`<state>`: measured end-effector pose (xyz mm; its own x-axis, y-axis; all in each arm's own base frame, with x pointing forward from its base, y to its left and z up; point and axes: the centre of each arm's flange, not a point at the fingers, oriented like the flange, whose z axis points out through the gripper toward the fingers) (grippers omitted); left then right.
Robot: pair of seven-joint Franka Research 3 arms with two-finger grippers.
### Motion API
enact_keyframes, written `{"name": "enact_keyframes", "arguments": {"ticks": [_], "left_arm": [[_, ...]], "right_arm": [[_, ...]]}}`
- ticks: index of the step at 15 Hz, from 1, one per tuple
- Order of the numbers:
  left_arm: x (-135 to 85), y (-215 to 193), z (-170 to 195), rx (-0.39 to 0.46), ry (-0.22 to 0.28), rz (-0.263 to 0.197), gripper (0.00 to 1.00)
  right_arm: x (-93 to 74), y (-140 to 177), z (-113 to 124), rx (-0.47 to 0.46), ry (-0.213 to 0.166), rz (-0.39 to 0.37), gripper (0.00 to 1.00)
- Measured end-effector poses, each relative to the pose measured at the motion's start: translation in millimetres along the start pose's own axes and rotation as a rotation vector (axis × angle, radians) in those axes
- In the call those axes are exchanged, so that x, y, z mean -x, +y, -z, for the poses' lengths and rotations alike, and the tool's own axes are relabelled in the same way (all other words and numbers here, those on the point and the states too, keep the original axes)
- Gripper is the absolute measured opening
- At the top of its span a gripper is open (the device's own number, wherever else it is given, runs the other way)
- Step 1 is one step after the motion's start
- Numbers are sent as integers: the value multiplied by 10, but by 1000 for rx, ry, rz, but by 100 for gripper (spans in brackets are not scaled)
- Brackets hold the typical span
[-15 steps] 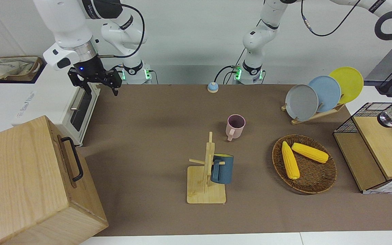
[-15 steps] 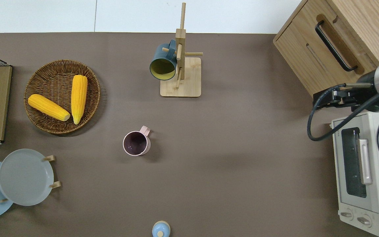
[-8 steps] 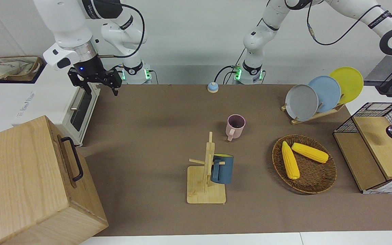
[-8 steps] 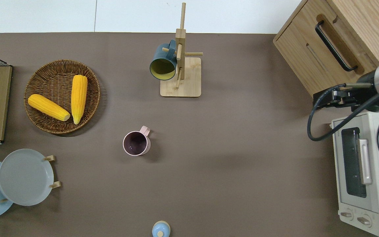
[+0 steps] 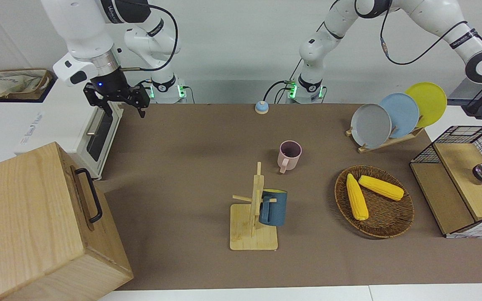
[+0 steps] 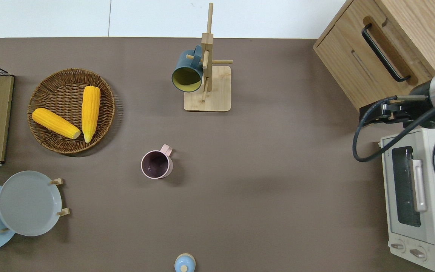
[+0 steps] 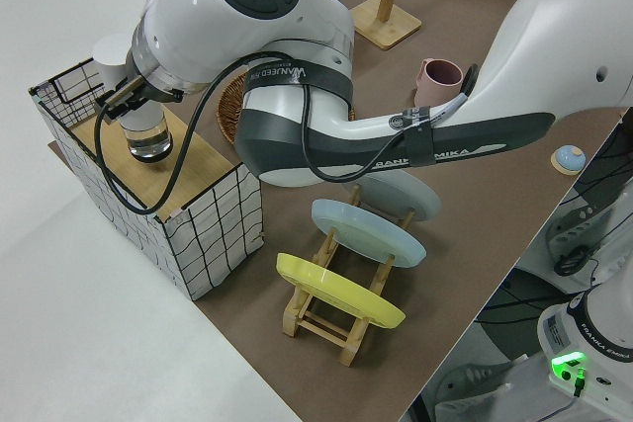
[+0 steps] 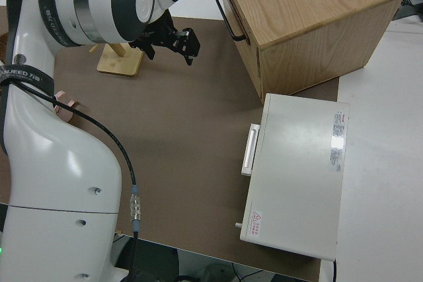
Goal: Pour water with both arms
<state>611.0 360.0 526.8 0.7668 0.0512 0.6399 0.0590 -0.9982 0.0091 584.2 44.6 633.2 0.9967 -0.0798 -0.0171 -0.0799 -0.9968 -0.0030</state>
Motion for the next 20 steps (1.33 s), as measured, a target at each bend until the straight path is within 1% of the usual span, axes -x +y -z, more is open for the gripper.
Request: {"name": "enact_keyframes", "arguments": {"ticks": [4,8,11,12,14,15,18,20], "left_arm": [[41,-23,-82,2,-5,-3,63],[80,-51,-154,4,-6,-15,63],[100,-86,-159,5,-5,-10,64],[107,-102,-154,4,-4,-10,68],[108,-147,-125,-1,3,-6,86],[111,-165,-115,0,7,0,99],[120,-184,-109,3,8,8,100],[136,-163,-125,29,-17,11,100]], "right_arm": [[0,0,0,0,0,0,99],[0,0,0,0,0,0,99],[0,0,0,0,0,0,99],[0,0,0,0,0,0,99],[0,0,0,0,0,0,99],[0,0,0,0,0,0,99],[0,0,0,0,0,0,99],[0,0,0,0,0,0,99]]}}
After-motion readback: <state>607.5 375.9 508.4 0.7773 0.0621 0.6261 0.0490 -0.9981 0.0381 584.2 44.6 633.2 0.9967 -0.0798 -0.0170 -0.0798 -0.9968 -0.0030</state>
